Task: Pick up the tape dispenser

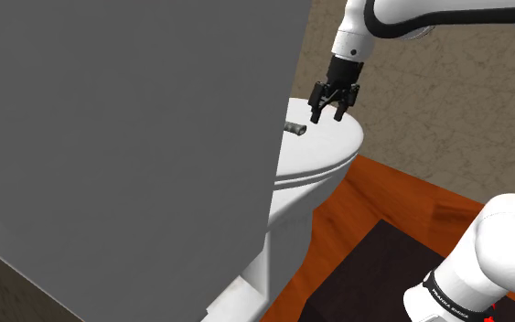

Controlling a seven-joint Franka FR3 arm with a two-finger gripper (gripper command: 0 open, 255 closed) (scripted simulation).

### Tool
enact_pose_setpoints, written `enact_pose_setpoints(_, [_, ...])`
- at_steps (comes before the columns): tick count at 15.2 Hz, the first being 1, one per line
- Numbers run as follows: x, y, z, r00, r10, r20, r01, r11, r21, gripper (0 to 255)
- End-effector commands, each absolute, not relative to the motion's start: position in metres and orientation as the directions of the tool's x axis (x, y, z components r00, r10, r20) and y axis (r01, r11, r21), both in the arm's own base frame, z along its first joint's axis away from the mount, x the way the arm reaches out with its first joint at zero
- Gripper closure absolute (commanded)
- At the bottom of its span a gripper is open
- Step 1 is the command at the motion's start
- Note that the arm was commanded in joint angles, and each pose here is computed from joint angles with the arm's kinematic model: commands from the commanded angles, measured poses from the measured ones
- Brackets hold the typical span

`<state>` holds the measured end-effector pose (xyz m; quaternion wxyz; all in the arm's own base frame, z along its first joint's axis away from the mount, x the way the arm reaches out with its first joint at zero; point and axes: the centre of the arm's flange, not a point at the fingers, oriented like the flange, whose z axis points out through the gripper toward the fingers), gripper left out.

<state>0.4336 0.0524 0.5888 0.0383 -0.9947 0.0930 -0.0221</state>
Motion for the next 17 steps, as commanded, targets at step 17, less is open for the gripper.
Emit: enact_pose_setpoints(17, [0.621, 0.153, 0.605, 0.978, -0.206, -0.013, -0.206, -0.973, -0.099, 0])
